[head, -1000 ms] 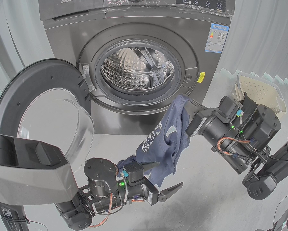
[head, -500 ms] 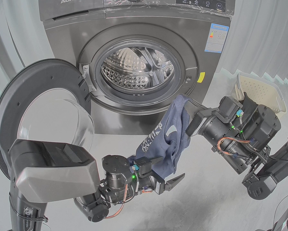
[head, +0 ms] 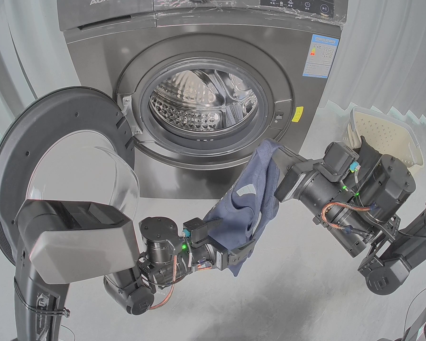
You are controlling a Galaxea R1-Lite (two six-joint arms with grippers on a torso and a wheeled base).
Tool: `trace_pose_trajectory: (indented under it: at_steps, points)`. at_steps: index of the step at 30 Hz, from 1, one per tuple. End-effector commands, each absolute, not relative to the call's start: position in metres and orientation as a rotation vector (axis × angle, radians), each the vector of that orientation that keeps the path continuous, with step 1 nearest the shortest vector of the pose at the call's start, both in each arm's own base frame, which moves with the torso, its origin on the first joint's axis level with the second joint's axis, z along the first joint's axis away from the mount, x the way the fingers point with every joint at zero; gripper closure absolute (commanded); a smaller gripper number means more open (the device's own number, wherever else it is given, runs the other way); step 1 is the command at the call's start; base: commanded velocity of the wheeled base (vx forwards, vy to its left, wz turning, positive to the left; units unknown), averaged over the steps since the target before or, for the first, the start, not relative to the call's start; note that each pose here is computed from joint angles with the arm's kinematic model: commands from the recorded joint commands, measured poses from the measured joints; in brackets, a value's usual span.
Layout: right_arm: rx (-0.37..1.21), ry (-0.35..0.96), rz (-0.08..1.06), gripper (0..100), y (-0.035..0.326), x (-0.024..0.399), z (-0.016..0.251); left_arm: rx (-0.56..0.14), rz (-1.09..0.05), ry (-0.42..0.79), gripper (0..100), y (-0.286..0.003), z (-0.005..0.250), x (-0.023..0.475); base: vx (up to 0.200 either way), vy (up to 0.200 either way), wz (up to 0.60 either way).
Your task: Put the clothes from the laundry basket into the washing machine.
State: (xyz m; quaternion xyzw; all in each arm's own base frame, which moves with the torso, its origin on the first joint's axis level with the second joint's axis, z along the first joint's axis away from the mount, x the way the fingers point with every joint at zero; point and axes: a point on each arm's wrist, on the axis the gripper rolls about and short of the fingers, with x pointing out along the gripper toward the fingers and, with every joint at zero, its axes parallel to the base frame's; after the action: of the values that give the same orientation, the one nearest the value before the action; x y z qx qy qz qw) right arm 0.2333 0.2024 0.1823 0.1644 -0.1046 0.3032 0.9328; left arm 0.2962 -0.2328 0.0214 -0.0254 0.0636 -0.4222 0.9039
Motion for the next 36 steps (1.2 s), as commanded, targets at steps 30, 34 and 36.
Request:
trace_pose_trajectory:
  at_steps: [30, 34, 36]
  points:
    - [0.339, -0.211, 0.629, 100, 0.205, 0.232, 0.182, -0.077, -0.85, 0.052, 100, -0.243, 0.033, 0.31, 0.0, 0.0, 0.0]
    - [0.338, -0.21, 0.629, 100, 0.205, 0.232, 0.181, -0.079, -0.85, 0.046, 100, -0.243, 0.035, 0.31, 0.0, 0.0, 0.0]
    - [0.337, -0.21, 0.627, 100, 0.204, 0.232, 0.181, -0.079, -0.851, 0.037, 100, -0.242, 0.04, 0.308, 0.0, 0.0, 0.0]
